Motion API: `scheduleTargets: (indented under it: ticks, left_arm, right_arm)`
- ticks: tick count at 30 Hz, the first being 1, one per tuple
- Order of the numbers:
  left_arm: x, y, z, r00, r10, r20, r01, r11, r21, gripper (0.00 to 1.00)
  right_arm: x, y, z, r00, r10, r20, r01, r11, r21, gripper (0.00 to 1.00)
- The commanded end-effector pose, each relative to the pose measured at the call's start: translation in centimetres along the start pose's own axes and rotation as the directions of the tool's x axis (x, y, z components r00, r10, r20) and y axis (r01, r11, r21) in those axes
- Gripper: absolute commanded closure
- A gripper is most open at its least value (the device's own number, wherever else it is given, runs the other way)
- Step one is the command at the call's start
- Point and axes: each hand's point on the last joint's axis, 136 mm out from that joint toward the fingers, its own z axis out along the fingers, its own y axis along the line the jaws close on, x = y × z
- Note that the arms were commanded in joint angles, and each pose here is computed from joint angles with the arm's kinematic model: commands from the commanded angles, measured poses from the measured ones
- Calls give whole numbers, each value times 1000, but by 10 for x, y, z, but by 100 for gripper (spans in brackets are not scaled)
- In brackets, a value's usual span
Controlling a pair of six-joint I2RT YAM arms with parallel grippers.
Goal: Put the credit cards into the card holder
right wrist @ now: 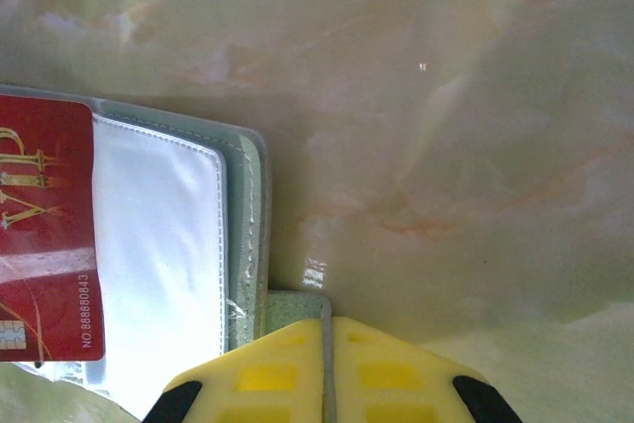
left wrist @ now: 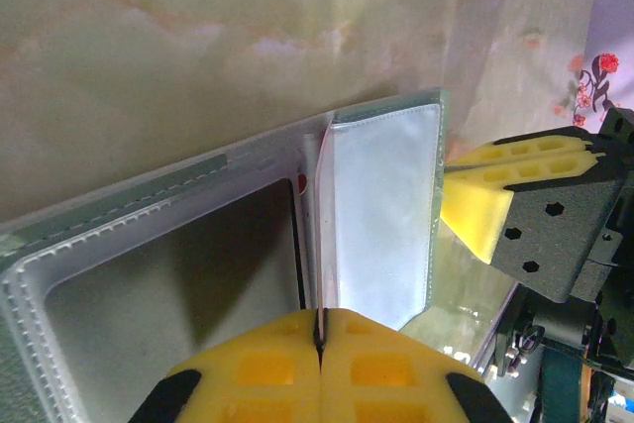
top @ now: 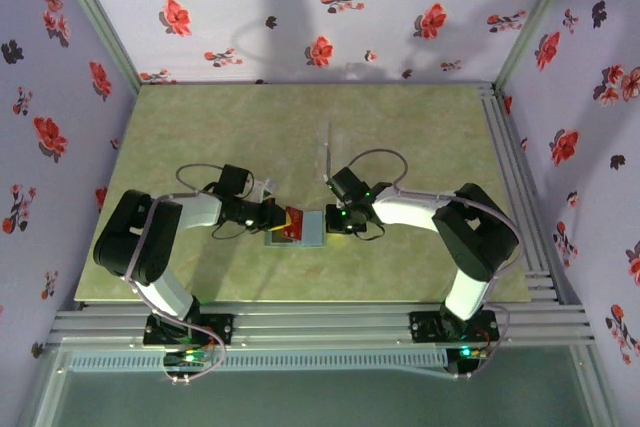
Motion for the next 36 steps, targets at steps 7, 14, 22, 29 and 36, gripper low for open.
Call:
scheduleTargets:
  ticks: [7,14,22,29,36]
  left_arm:
    - [15,12,-2,999,-6,-35,5,1000,-29,100]
    - [25,12,0,998,-37,-45,37,999,3,100]
    - [23,6,-1,997,-53,-53,54,998,28,100]
    - [18,9,-1,989,-120,-89,122,992,19,100]
    - [20,8,-9,983,-162,-90,161,987,-18,100]
  right_arm:
    - [3,2,5,998,-62,7,62,998,-21,100]
    - [0,5,3,997,-75,18,75,997,-31,100]
    - [0,10,9,996,-89,7,89,995,-54,100]
    - [2,14,13,995,-97,-5,96,992,-80,100]
    - [5,9,14,994,-112,-12,111,992,-67,100]
